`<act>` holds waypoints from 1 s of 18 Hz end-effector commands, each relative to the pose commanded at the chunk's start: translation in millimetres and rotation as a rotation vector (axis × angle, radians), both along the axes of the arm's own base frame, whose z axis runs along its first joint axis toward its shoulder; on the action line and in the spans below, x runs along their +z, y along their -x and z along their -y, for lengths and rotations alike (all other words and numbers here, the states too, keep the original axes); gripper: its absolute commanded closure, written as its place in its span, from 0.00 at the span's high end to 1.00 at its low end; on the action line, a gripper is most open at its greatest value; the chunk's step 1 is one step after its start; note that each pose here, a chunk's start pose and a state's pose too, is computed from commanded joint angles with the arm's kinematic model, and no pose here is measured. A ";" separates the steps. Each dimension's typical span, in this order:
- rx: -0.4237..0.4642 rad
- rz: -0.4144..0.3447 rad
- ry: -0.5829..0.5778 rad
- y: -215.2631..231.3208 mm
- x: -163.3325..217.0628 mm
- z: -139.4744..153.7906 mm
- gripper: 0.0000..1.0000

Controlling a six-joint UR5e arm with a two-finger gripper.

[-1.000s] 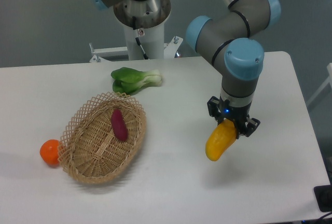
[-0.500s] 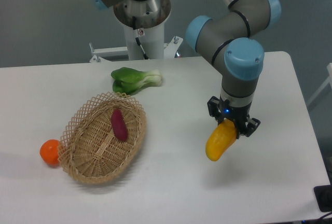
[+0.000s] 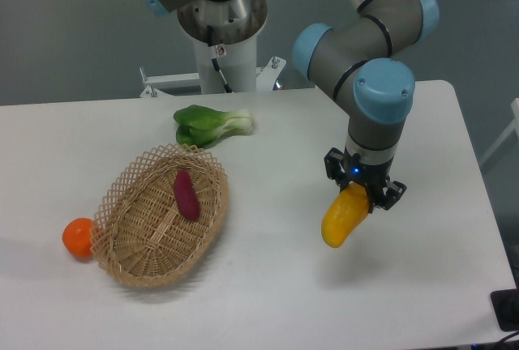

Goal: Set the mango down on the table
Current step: 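Move the held mango toward the bok choy and lower it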

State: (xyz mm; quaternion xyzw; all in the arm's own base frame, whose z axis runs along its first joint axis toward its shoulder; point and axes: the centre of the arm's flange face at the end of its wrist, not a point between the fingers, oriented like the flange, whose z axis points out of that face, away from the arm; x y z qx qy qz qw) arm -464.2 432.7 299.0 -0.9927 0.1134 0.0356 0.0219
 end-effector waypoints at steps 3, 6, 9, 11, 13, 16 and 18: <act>-0.006 0.012 0.010 -10.9 -15.8 6.7 0.37; -0.050 -0.009 0.005 -19.5 -28.4 21.5 0.38; -0.091 -0.006 0.011 -28.9 -35.5 34.0 0.37; -0.097 -0.003 0.013 -29.6 -36.7 35.5 0.37; -0.102 0.000 0.020 -33.9 -38.9 35.4 0.37; -0.144 0.007 0.057 -49.1 -46.6 45.2 0.37; -0.230 0.018 0.108 -65.5 -56.8 58.7 0.37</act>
